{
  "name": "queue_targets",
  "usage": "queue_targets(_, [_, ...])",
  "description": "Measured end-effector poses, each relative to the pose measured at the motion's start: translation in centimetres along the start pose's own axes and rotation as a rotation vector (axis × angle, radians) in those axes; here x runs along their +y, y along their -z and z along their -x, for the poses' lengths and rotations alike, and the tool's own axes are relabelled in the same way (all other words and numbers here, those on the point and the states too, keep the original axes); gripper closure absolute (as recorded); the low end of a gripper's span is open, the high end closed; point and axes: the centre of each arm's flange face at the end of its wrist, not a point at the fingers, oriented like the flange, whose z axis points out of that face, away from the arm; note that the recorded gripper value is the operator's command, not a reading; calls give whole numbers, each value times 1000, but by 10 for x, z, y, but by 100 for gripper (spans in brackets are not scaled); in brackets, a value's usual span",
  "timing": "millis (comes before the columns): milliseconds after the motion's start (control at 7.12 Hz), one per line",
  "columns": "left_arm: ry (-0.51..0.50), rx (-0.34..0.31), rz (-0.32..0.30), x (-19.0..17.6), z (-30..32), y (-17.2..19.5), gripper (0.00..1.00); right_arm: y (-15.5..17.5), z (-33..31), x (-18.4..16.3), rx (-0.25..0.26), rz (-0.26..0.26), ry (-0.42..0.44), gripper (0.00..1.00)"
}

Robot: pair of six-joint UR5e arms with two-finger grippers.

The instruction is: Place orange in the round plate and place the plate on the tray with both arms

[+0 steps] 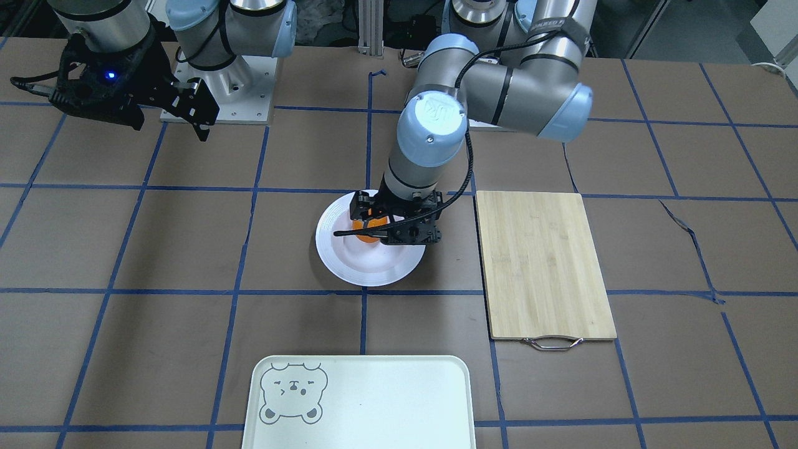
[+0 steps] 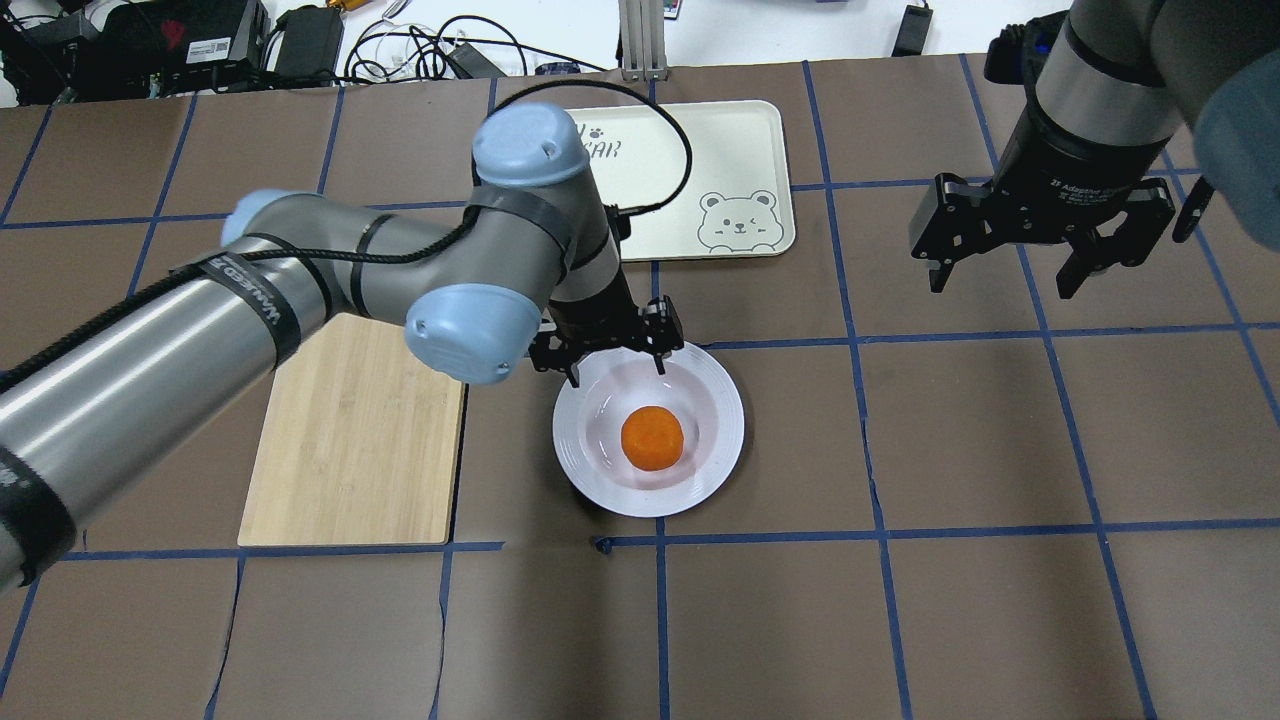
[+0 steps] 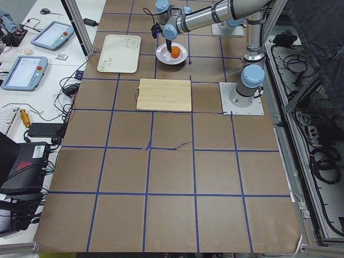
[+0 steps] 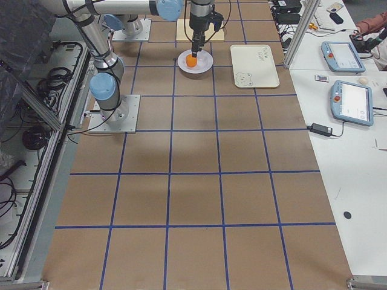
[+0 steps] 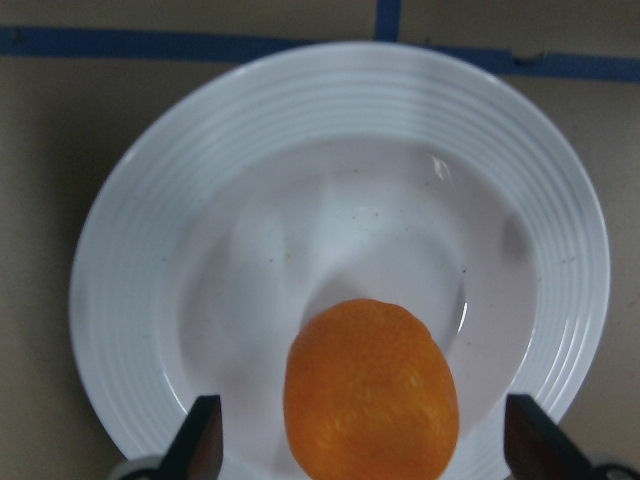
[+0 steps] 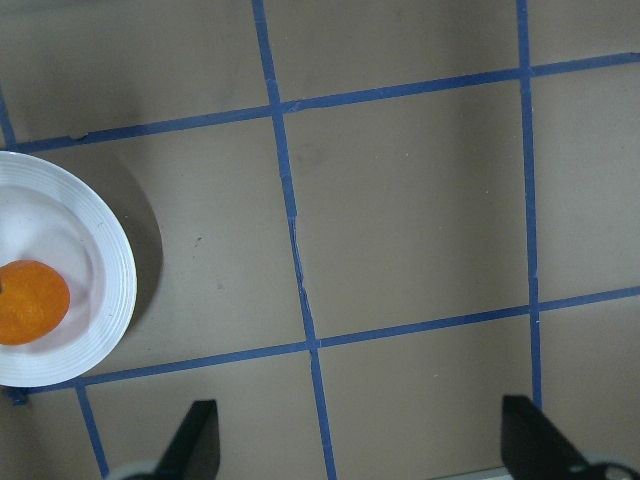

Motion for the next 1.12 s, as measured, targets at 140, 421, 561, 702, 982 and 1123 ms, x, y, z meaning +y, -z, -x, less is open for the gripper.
queue_targets(140, [11,-3,-8,-6,20,53,0,-1,-6,-4,-6,-3,-19,0])
queue_targets(421, [-11,-28,-40,7,60,135,0,-8,-27,-20,-26,2,-52,0])
queue_targets(561, [-48,-46,-72,11,77,158,0,-19,-32,-31,-40,24,-36,0])
queue_targets(702, [-71,-53,-114,7,96,173,0,-26,-33,-39,-52,39,-13,0])
queue_targets(982, [-77,-56,-210,0,115,194,0,-30,-31,-45,-79,46,5,0])
queue_targets(1123, [-76,-55,-233,2,118,200,0,-39,-23,-51,-153,65,15,0])
